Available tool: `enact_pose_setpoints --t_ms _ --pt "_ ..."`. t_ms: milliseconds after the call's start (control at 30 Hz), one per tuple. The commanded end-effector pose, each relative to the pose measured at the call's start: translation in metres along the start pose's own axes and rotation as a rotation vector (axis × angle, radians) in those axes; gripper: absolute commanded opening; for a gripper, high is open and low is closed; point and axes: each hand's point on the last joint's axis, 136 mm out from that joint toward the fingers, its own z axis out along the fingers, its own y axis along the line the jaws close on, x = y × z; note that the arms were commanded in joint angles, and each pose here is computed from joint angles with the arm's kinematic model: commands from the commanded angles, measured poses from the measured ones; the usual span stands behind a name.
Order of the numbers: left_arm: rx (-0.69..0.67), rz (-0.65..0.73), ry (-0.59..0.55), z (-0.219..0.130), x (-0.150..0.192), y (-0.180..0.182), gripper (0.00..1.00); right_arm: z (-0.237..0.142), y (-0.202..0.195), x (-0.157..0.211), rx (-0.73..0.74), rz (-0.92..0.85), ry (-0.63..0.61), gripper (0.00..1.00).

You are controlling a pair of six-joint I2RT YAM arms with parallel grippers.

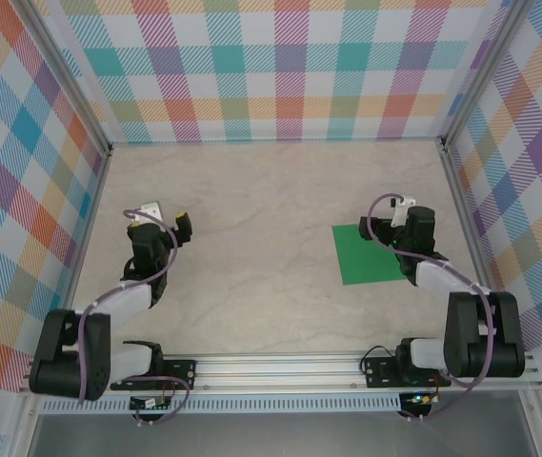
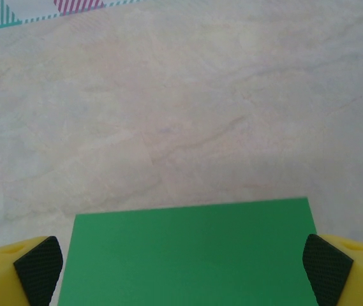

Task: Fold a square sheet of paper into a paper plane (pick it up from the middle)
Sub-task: Move the square sheet of paper to the center of the table.

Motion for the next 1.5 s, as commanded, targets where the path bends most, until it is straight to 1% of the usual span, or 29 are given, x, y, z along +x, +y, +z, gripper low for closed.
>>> enact_pose_setpoints --t_ms 0,100,167,267,333,433,467,533,567,633,700,767,833,967,1100,1167,1333,1467 --pt "-0.074 -0.069 0.033 -0.016 -0.004 0.016 1.00 -0.024 0.003 0.005 0.025 0.076 0.151 1.00" --pt "-0.076 -0.106 0.034 -0.028 -0.022 0.017 1.00 -0.040 0.011 0.004 0.014 0.160 0.228 1.00" --pt "-0.038 -0.137 0.019 -0.035 -0.034 0.011 1.00 -0.049 0.016 0.002 0.017 0.271 0.264 1.00" --pt "0.005 -0.171 0.050 -0.043 -0.046 0.002 1.00 -0.054 0.028 0.005 -0.016 0.396 0.328 1.00" --pt "0.001 -0.206 0.092 -0.047 -0.052 0.000 1.00 -0.053 0.054 0.005 -0.173 0.403 0.373 1.00" --pt "-0.107 -0.277 0.194 -0.058 -0.055 0.013 1.00 -0.051 0.084 0.008 -0.369 0.464 0.440 1.00" --pt "-0.136 -0.271 0.245 -0.063 -0.052 0.017 1.00 -0.050 0.091 0.009 -0.413 0.481 0.464 1.00" --pt "-0.183 -0.290 0.315 -0.072 -0.049 0.021 1.00 -0.046 0.095 0.012 -0.439 0.498 0.501 1.00" --pt "-0.171 -0.300 0.346 -0.075 -0.049 0.018 1.00 -0.043 0.096 0.015 -0.442 0.493 0.515 1.00" --pt "-0.059 -0.276 0.401 -0.079 -0.048 -0.002 1.00 -0.038 0.096 0.017 -0.436 0.486 0.541 1.00" --pt "0.029 -0.293 0.432 -0.084 -0.047 -0.017 1.00 -0.032 0.093 0.019 -0.401 0.476 0.567 0.99" --pt "0.088 -0.313 0.448 -0.089 -0.046 -0.027 1.00 -0.024 0.087 0.019 -0.353 0.457 0.574 0.99" --pt "0.132 -0.332 0.454 -0.094 -0.044 -0.033 1.00 -0.015 0.077 0.025 -0.284 0.460 0.616 0.98" --pt "0.205 -0.378 0.480 -0.101 -0.034 -0.044 1.00 0.001 0.068 0.045 -0.205 0.448 0.709 0.96" --pt "0.225 -0.387 0.549 -0.104 -0.017 -0.049 1.00 0.011 0.059 0.069 -0.114 0.448 0.795 0.95" --pt "0.225 -0.390 0.589 -0.105 -0.008 -0.050 1.00 0.015 0.061 0.078 -0.113 0.454 0.827 0.92" --pt "0.301 -0.450 0.635 -0.106 0.012 -0.063 1.00 0.021 0.066 0.103 -0.069 0.457 0.886 0.92" --pt "0.336 -0.500 0.668 -0.106 0.022 -0.071 1.00 0.022 0.078 0.124 -0.062 0.459 0.931 0.92"
